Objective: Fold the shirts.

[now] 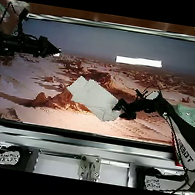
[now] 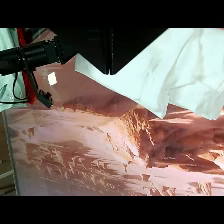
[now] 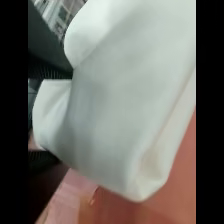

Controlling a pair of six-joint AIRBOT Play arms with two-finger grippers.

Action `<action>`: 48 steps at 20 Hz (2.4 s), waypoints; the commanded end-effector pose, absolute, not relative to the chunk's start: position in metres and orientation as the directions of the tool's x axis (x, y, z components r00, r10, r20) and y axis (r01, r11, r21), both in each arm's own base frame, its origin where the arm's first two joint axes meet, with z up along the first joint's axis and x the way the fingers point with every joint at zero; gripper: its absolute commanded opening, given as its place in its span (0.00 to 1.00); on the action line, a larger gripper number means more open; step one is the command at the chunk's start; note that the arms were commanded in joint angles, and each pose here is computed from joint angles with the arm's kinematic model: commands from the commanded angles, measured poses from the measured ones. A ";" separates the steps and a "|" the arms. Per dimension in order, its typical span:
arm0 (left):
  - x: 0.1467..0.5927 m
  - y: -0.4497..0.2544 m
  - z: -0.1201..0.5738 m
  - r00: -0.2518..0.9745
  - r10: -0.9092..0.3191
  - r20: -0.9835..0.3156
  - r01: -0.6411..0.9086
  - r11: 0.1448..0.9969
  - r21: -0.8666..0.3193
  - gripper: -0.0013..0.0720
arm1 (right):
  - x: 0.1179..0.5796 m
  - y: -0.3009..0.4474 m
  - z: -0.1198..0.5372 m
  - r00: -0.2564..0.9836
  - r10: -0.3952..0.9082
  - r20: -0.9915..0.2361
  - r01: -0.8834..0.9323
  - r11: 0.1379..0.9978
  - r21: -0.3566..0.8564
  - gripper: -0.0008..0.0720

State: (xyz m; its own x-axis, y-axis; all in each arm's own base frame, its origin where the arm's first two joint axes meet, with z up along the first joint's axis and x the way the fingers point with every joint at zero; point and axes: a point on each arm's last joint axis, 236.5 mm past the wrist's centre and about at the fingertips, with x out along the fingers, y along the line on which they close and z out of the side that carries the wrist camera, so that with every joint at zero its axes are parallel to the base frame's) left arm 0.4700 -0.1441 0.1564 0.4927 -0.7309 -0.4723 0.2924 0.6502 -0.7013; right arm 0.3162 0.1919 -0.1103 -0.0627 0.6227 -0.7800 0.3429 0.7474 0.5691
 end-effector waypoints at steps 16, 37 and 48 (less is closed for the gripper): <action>0.458 -0.150 0.155 0.443 -0.756 -0.483 0.290 0.630 -0.720 0.08 | 0.336 -0.145 0.216 0.577 0.132 -0.806 0.378 0.832 0.407 0.09; 0.426 -0.177 0.160 0.329 -0.801 -0.500 0.349 0.595 -0.724 0.08 | 0.199 -0.269 0.117 0.407 -0.099 -0.908 0.782 0.552 0.290 0.91; 0.371 -0.185 0.072 0.146 -0.233 -0.962 0.383 0.910 -0.162 0.94 | 0.333 -0.032 0.118 0.342 0.193 -0.920 0.097 0.966 0.238 0.91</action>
State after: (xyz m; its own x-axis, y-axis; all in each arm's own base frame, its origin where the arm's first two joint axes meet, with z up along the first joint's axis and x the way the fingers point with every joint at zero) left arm 0.3873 -0.1777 0.0868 0.2100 -0.3168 -0.9250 0.3751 0.8998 -0.2230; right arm 0.3428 -0.0947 0.1637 0.5421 0.1009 -0.8342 0.2077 0.9459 0.2493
